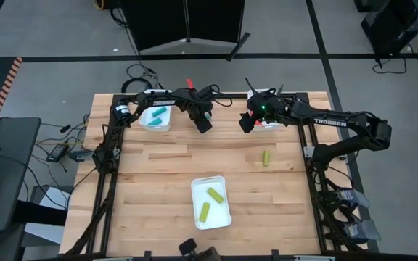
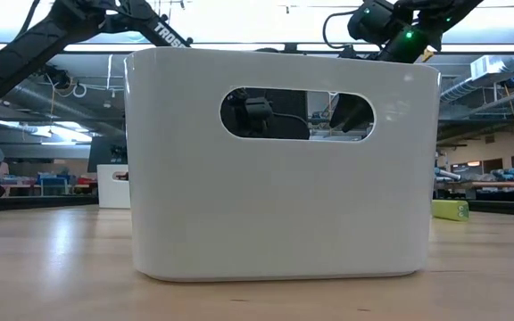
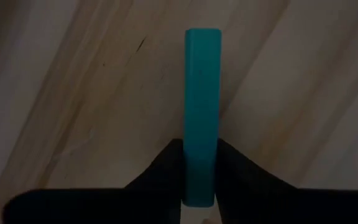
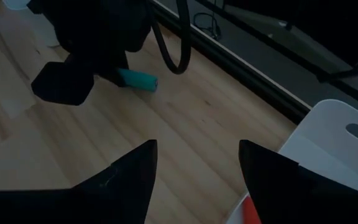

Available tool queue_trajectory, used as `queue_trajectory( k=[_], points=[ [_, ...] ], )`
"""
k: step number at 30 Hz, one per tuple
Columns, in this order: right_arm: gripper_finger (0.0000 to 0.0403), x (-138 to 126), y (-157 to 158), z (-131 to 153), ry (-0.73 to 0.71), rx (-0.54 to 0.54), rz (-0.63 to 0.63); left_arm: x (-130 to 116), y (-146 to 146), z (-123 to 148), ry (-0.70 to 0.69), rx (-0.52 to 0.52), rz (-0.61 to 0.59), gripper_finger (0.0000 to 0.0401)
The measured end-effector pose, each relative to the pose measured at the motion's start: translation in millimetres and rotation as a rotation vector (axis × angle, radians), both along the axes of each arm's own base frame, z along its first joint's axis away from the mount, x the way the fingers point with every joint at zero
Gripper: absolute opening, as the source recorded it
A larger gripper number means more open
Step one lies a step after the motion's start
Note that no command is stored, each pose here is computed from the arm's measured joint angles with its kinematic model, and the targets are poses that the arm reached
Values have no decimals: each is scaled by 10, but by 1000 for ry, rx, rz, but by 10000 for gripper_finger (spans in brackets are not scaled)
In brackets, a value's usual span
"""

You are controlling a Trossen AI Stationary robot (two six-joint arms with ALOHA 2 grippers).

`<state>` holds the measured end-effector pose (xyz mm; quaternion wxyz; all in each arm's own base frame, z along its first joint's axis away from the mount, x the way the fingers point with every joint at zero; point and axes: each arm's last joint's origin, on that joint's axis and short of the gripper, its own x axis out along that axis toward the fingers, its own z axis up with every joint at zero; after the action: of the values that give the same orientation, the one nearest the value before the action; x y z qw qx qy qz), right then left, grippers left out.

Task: Sort blocks
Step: Put the blue block into the top left white bin

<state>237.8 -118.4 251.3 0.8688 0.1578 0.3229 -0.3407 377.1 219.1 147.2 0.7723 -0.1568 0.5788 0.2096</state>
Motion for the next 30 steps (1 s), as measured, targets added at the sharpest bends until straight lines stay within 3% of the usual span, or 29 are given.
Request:
queue_trajectory(
  k=[6,13,17,20,25,30],
  points=[
    [238,0,0,0,0,0,0,33,-35,165,-62,50,-18,64],
    [238,17,35,0,0,0,15,-142,-196,907,-199,173,-16,64],
    [238,48,102,0,1,0,43,-452,-324,1294,-254,235,48,64],
    [238,71,156,0,4,-4,70,-784,-411,1405,-240,258,141,64],
    [238,119,256,8,-1,-16,120,-1366,-523,1382,-204,303,350,64],
    [238,175,337,38,-39,-33,156,-1769,-506,1172,-177,262,507,64]
  ],
)
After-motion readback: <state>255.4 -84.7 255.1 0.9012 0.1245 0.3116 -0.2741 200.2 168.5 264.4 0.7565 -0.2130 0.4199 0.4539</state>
